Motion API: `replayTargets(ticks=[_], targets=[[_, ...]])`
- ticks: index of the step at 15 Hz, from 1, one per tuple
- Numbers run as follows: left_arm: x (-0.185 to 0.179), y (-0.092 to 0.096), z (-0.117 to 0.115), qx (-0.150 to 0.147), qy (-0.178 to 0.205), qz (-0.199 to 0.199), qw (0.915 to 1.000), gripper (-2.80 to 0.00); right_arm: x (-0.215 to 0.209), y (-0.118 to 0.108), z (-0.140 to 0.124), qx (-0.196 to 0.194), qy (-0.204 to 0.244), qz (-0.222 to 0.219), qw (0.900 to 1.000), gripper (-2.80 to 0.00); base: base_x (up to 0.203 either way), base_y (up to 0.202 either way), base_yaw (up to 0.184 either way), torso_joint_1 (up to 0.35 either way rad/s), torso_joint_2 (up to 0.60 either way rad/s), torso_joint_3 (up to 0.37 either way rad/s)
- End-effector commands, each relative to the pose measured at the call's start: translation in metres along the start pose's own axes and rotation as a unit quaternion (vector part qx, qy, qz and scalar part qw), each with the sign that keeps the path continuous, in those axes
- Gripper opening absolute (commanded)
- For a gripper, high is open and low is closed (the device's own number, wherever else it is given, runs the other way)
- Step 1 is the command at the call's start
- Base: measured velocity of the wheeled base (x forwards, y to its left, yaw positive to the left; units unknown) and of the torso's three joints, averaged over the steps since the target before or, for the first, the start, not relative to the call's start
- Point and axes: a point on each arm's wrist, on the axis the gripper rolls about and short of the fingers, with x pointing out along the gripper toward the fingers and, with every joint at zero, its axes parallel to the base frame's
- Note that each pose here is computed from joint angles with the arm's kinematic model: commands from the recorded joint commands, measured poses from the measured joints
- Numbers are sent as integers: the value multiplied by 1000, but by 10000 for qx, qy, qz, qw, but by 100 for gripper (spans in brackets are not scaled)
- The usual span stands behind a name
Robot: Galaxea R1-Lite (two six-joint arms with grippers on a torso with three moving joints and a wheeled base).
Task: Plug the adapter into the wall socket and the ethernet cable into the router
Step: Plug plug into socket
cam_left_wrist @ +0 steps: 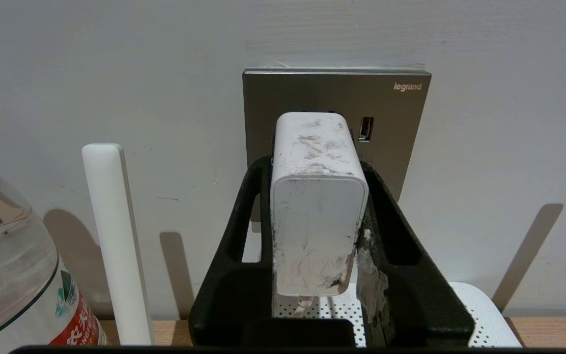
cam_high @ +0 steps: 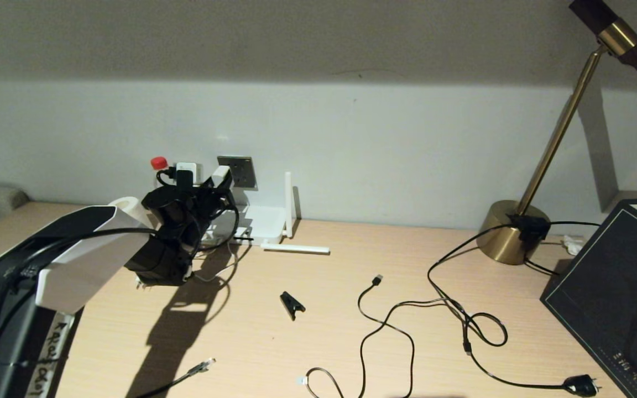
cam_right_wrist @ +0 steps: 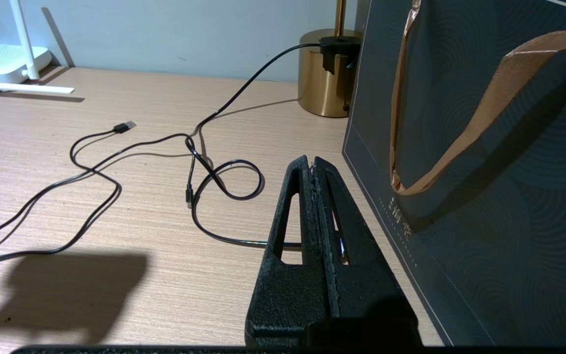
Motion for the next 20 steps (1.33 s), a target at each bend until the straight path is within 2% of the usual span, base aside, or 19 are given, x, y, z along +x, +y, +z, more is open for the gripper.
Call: replayTargets(ticks=[1, 20], targets=[[0, -1, 0, 1, -43, -8, 10000, -280, 2, 0, -10, -2, 170, 3, 9999, -280, 0, 0, 0, 0, 0, 0], [1, -2, 0, -4, -62, -22, 10000, -280, 2, 0, -10, -2, 171, 3, 9999, -280, 0, 0, 0, 0, 0, 0]])
